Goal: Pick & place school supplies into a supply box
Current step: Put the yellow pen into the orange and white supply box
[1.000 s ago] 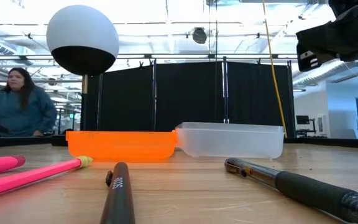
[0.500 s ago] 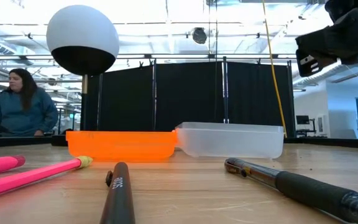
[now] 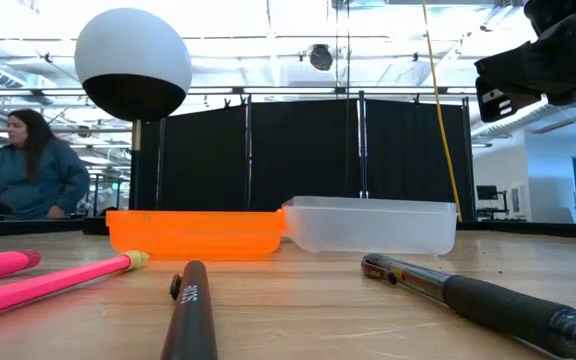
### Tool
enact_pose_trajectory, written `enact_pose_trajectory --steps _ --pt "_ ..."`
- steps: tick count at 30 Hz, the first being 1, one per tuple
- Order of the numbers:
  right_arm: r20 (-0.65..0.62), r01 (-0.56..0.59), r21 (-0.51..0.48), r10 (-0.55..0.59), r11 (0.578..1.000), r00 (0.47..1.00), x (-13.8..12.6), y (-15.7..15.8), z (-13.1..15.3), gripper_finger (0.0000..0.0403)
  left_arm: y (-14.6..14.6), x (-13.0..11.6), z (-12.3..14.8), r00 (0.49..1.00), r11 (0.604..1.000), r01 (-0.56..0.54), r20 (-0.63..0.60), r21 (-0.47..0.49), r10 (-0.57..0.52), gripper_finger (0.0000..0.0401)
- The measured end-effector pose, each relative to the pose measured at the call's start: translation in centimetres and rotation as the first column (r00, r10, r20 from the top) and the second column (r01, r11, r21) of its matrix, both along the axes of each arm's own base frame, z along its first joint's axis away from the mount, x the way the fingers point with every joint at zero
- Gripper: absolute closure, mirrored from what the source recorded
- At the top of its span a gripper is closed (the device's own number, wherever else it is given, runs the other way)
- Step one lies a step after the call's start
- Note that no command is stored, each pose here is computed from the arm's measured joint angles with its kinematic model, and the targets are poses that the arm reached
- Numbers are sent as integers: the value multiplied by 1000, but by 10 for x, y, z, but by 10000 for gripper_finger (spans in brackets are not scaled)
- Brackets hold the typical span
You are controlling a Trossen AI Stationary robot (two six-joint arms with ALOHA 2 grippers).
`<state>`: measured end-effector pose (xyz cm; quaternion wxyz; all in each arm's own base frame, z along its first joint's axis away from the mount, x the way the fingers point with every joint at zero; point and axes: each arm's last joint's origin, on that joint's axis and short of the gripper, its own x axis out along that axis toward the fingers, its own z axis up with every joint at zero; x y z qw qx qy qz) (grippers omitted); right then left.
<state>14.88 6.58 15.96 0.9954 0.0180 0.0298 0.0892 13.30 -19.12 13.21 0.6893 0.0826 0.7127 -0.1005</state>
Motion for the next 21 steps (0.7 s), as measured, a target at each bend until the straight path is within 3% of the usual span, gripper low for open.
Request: enact_pose_trajectory --steps 6,13,21 --pt "0 0 -2 0 1000 1000 0 0 0 403 3 6 0 995 995 -103 -14 -14 103 380" --pt "0 -1 -1 1 1000 1000 0 0 0 403 4 12 4 944 943 -330 -26 -32 330 379" --pt "-9 -5 -31 4 1000 1000 0 0 -1 403 -11 46 51 917 934 -309 205 -179 343 381"
